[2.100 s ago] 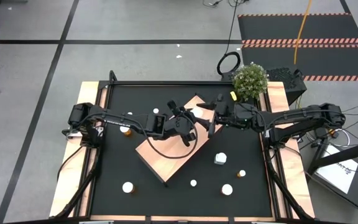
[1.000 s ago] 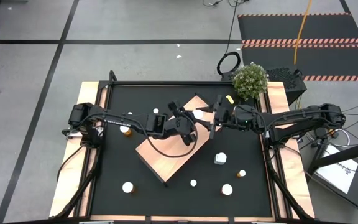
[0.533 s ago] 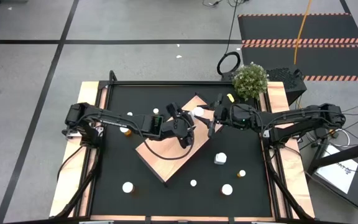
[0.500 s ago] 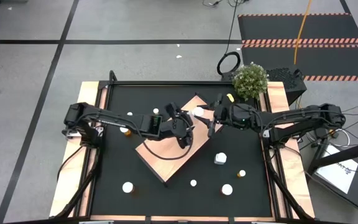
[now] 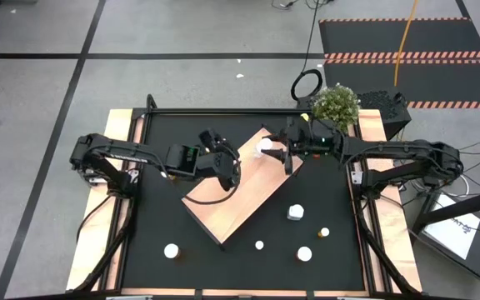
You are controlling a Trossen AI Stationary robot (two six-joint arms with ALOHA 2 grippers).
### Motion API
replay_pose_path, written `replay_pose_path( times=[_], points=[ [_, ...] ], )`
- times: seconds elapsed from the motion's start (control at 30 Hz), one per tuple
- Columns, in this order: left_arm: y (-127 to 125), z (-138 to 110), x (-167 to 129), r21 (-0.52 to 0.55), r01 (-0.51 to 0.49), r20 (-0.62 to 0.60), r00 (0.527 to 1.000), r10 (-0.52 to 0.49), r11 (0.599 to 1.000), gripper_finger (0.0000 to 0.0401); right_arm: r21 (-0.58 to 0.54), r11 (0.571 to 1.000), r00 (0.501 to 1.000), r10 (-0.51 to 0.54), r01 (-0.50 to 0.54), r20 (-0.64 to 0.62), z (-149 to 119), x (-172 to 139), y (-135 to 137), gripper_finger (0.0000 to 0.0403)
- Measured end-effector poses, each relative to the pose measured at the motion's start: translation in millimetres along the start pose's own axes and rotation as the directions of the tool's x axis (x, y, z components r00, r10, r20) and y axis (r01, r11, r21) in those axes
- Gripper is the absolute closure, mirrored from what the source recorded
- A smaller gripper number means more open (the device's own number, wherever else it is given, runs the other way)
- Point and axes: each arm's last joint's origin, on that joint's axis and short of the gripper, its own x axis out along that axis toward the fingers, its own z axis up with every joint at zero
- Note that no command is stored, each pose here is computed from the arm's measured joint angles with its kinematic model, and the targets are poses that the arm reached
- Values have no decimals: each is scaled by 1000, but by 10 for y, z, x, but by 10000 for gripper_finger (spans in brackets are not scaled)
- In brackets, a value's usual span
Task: Pick and place medicine bottles onto shelf by color
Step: Put the white pill bottle on the shelf
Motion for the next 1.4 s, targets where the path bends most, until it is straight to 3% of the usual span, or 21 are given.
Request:
replay_pose_path(
  times=[0.43,0.77,1.07,1.4],
  points=[
    [93,-31,49,5,-47,-41,998,47,999,62,90,993,988,92,-81,-127,348,200,-467,212],
    [29,-177,119,11,-55,-92,994,55,998,62,24,991,955,137,-135,-263,185,368,-587,211],
    [50,-233,190,21,-66,-104,992,68,998,62,-5,977,943,205,-213,-263,98,390,-733,211],
    [38,-202,190,23,-55,-77,995,57,998,62,42,980,944,199,-194,-264,88,402,-741,211]
  ],
)
